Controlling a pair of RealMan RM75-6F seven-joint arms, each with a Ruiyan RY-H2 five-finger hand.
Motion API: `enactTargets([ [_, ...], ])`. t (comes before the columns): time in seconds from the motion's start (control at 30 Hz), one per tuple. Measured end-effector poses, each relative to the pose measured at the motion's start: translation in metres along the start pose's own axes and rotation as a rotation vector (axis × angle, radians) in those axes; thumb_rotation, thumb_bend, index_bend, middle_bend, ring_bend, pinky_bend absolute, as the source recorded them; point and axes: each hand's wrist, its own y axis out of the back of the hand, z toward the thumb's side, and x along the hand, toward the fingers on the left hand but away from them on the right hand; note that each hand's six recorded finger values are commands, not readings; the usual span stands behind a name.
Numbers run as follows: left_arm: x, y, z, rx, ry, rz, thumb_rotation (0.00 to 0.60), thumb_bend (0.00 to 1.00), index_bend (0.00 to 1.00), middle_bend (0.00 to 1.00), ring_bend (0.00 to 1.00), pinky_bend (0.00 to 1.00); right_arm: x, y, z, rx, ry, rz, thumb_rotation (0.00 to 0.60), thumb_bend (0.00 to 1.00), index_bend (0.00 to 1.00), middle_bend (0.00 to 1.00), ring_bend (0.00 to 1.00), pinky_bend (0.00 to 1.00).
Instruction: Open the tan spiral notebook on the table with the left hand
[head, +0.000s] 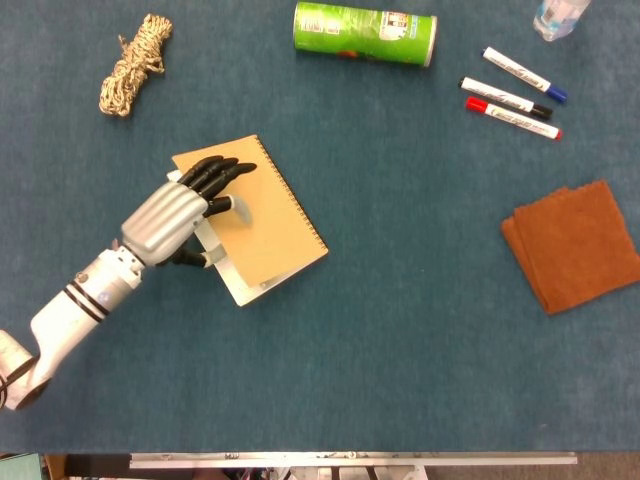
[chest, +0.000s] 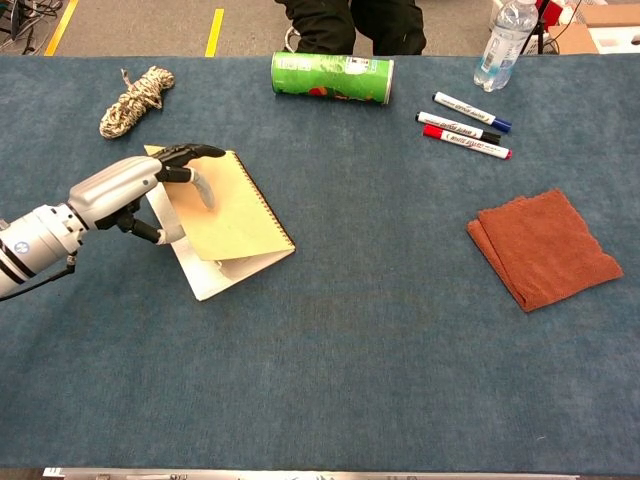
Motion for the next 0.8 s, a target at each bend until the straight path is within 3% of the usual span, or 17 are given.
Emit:
enactTargets([
  [0.33, 0.014, -0.007, 0.018, -0.007, -0.031, -0.028, 0.600, 0.37, 0.69, 0.22, 0.00, 0.00, 0.000, 0.002, -0.004, -0.005, -0.003, -0.012, 0.600, 0.19, 0.44, 0.36, 0.23, 0.32],
  [0.6, 0.006, 0.006, 0.012, 0.010, -0.018, -0.026, 0.600, 0.37, 0.72, 0.25, 0.00, 0.00, 0.000, 0.001, -0.004, -0.011, 0.003, -0.011, 0.600, 0.19, 0.44, 0.36, 0.23, 0.32],
  [0.8, -0.016, 0.026, -0.005, 0.100, 0.005, -0.057, 0.600, 0.37, 0.73, 0.25, 0.00, 0.00, 0.000, 0.001, -0.001, -0.013, 0.011, -0.013, 0.600, 0.19, 0.44, 0.36, 0.23, 0.32],
])
